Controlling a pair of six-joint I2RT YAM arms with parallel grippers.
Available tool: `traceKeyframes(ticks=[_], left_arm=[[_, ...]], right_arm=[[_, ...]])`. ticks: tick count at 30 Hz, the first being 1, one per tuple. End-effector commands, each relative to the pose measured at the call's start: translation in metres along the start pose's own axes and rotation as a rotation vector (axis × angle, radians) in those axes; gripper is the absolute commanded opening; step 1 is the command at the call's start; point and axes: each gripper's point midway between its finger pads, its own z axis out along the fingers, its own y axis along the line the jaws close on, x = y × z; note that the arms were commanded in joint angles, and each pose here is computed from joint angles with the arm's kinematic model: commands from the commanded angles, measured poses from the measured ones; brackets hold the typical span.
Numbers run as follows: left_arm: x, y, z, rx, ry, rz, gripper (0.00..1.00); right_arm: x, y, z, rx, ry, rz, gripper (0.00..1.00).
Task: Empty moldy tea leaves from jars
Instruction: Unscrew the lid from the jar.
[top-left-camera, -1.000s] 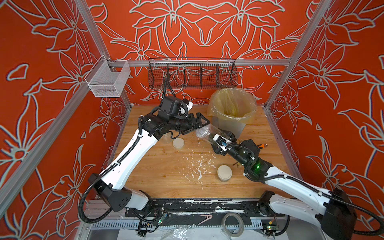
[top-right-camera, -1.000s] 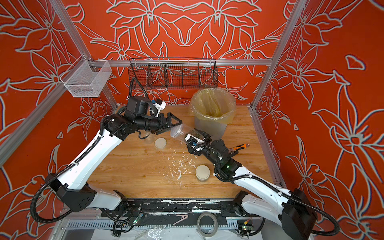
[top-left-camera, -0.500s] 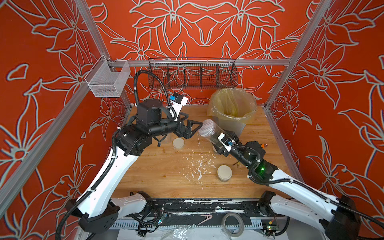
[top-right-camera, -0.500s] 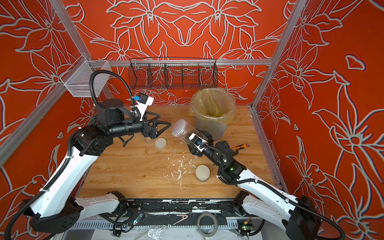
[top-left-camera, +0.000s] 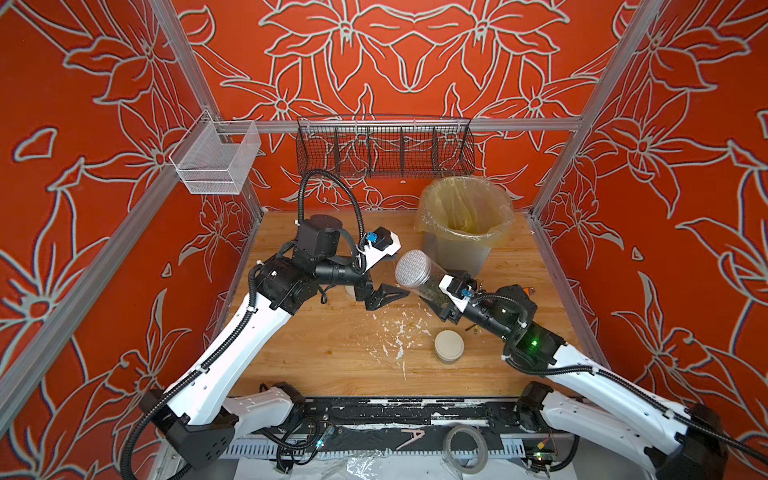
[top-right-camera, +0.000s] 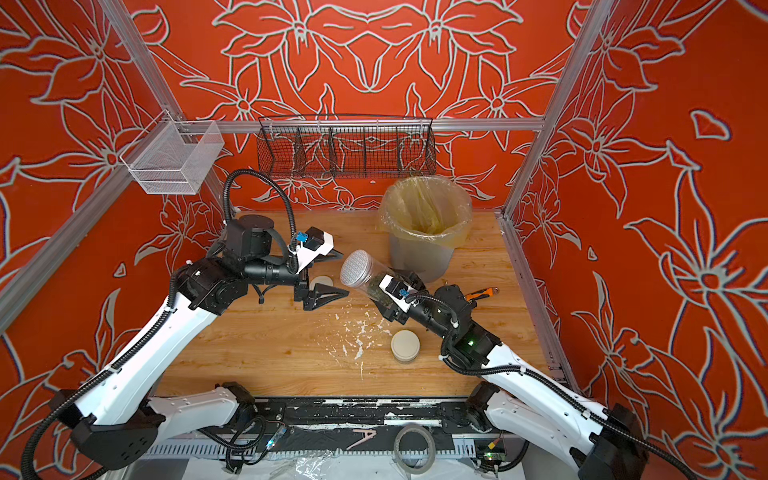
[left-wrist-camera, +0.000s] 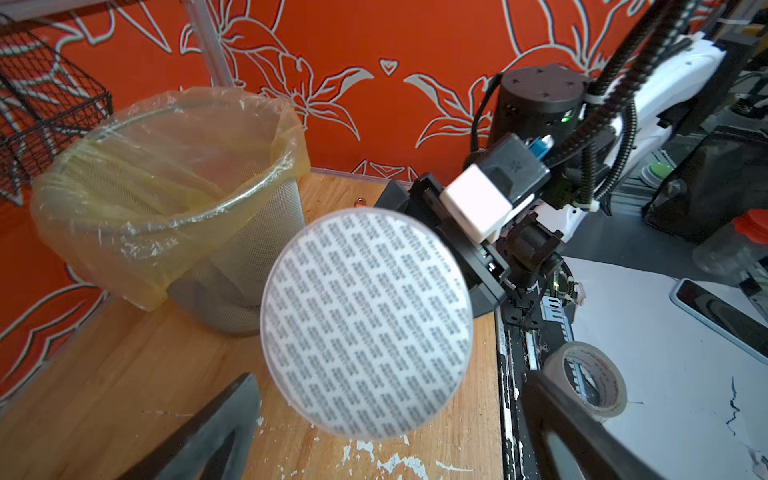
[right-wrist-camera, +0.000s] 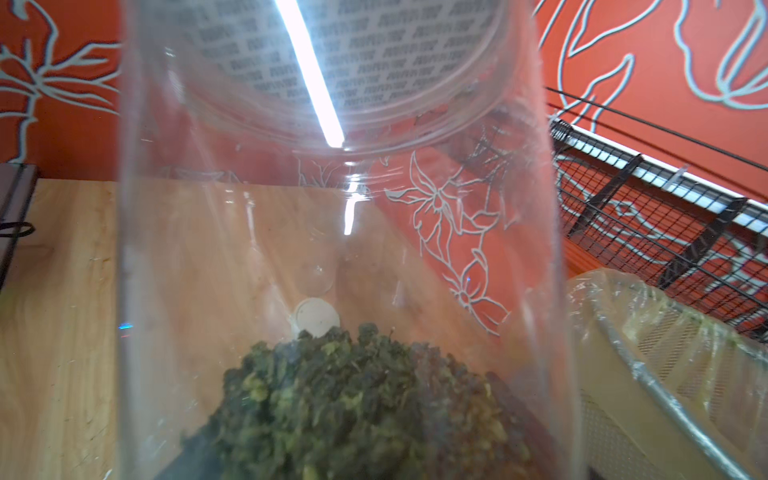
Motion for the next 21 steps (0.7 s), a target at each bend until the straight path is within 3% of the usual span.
traceKeyframes(ticks=[1,18,21], left_arm=[[-0.014,-0.012,0.001,0.094,-0.043,0.088,0.97],[-0.009,-0.008,0.016,0.158,-0.016,0.039,1.00],[-0.005,-0.007,0.018,0.154,-0.002,0.028,0.94]], right_arm=[[-0.017,0.009,-0.003,-0.070,-0.061,0.012,0.35],[-0.027,0.014,-0.002,-0.116,-0.084,0.009,0.35],[-0.027,0.013,-0.001,-0.111,-0.082,0.009,0.35]])
